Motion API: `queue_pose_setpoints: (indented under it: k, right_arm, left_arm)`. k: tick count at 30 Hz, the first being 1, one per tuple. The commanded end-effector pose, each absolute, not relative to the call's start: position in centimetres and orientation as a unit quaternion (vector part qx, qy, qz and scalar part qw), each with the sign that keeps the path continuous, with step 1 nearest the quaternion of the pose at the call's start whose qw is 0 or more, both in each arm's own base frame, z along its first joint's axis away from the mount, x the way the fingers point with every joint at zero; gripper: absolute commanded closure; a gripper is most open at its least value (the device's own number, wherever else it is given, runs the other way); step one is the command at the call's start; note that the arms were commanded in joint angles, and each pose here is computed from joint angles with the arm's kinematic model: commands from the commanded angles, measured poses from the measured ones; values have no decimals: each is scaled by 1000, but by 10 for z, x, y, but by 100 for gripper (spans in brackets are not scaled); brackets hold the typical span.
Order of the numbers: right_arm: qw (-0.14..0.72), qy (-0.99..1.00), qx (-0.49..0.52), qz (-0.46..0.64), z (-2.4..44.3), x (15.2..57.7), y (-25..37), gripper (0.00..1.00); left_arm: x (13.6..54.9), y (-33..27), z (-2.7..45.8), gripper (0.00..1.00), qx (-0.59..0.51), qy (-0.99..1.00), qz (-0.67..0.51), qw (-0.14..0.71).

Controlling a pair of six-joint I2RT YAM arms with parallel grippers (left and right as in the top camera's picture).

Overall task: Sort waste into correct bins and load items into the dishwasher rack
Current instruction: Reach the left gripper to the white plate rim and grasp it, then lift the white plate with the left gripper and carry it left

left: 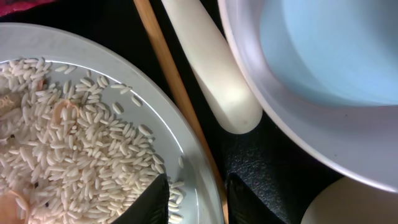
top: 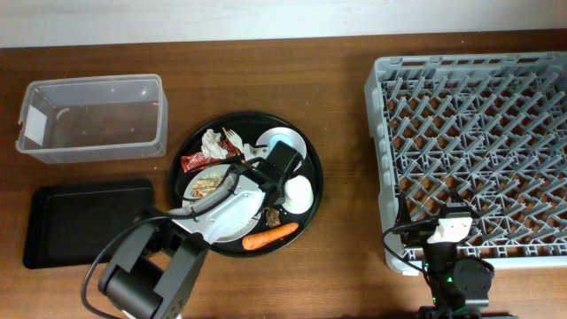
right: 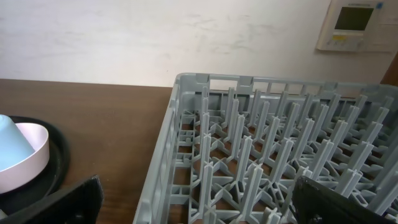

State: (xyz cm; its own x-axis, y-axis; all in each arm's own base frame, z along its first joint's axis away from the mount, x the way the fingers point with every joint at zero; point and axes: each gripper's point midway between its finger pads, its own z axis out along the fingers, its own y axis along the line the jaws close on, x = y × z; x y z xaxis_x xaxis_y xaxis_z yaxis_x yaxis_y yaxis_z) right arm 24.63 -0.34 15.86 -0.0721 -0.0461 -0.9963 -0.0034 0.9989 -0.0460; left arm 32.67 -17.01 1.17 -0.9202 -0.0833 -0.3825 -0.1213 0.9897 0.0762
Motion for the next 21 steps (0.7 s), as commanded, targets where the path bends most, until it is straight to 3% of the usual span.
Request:
queue_pose_setpoints:
  k: [1,7,10,16,21]
  right_arm:
    - [680,733,-12,-19,156,246,-6,1]
    - [680,733,-12,-19,156,246,-6,1]
    - [680,733,-12,-19,156,246,-6,1]
    - [680,733,-12,-19,156,246,-6,1]
    - [680,733,-12,-19,156,246,-6,1]
  left_arm:
    - [331,-169,14,76,-55,976,57,201]
    - [331,-169,14,79,-55,976,56,201]
    - [332,-170,14,89,-55,976,55,203]
    - [333,-170,14,90,-55,976,54,204]
    - [334,-171,15,98,-56,975,52,207]
